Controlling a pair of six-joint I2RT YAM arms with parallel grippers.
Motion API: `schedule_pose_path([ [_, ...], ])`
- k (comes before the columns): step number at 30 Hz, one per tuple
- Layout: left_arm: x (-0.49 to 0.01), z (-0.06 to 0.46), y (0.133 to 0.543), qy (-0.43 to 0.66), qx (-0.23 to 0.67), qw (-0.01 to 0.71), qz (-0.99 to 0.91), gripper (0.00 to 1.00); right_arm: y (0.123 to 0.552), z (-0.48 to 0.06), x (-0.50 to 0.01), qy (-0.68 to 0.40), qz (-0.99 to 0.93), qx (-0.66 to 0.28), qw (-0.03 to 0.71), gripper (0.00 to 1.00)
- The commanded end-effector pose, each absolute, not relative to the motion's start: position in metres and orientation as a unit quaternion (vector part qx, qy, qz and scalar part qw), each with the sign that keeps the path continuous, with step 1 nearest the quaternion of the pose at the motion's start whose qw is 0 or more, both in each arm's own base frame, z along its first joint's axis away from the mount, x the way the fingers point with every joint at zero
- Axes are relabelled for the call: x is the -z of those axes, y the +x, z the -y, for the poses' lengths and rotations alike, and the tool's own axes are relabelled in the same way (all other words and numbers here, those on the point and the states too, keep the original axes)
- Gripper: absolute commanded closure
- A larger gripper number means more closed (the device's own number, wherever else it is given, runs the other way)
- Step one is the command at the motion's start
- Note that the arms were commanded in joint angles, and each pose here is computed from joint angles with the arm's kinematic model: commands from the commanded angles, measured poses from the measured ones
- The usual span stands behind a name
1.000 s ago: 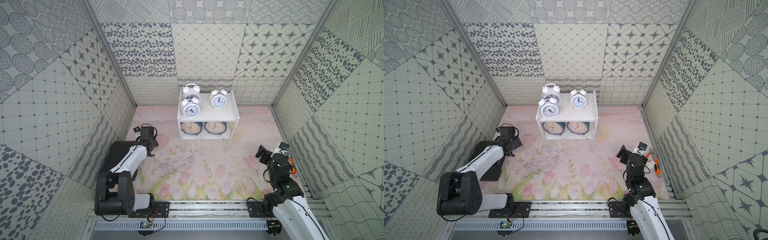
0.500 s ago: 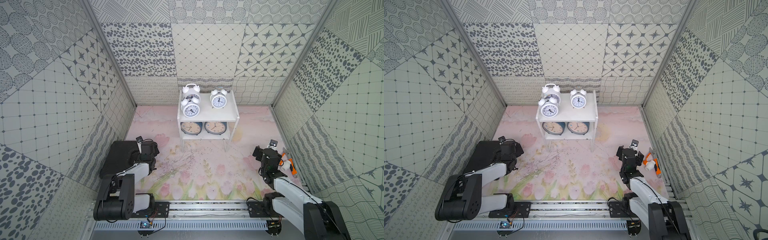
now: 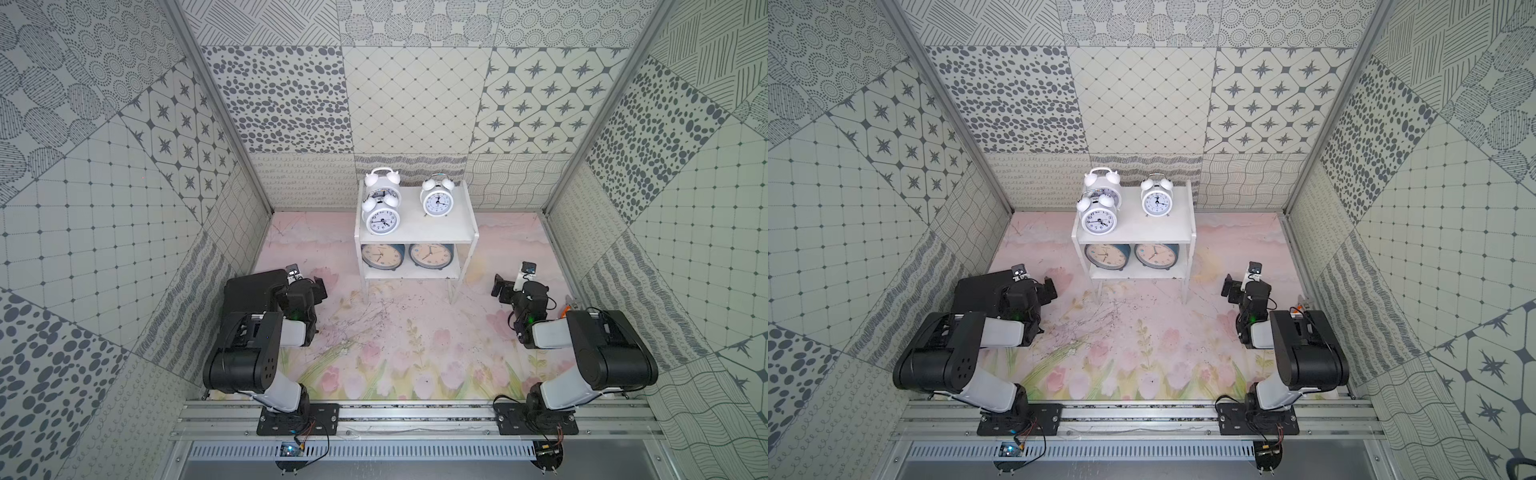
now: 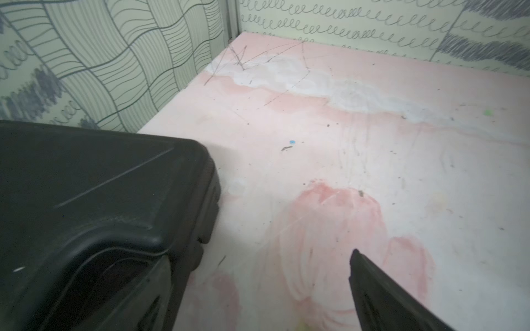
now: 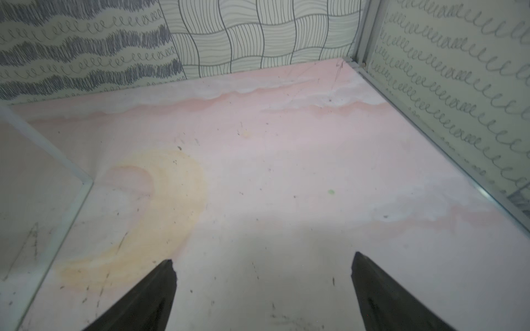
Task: Place the alarm clocks on the shelf by style
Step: Reset both arms
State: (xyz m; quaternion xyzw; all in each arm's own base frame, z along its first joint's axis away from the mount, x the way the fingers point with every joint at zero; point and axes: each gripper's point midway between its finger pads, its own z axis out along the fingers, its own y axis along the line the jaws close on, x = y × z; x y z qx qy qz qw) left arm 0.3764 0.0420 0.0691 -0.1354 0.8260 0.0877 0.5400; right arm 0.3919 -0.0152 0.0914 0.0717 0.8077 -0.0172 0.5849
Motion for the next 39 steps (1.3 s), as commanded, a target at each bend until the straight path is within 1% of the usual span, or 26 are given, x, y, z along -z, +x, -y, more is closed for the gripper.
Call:
schedule_pose_path([
  [1,-0.0828,-0.0179,0.3925,-0.082,-0.047,0.567,-0.819,0.01,0.4019,0.0063,-0.1065,0.046,-0.802,0.007,0.596,0.01],
  [2,-0.0821,-0.0175,0.3927,-0.084,-0.047,0.560,-0.823,0.01,0.4024,0.0066,-0.1076,0.047,-0.798,0.007,0.601,0.01],
  [4,-0.0851,-0.0145,0.3946,-0.070,-0.064,0.572,-0.815,0.01,0.4021,0.0058,-0.1066,0.045,-0.801,0.008,0.597,0.01],
  [5,-0.0831,-0.0129,0.3939,-0.073,-0.060,0.563,-0.821,0.01,0.4022,0.0059,-0.1076,0.045,-0.799,0.008,0.600,0.01],
  [7,-0.0851,-0.0138,0.3950,-0.068,-0.065,0.572,-0.815,0.01,0.4021,0.0061,-0.1070,0.045,-0.800,0.008,0.599,0.01],
  [16,-0.0849,-0.0135,0.3952,-0.071,-0.061,0.568,-0.818,0.01,0.4029,0.0038,-0.1072,0.043,-0.800,0.029,0.597,0.01],
  [39,-0.0850,-0.0135,0.3955,-0.069,-0.060,0.568,-0.818,0.01,0.4043,0.0004,-0.1065,0.034,-0.803,0.026,0.594,0.01],
])
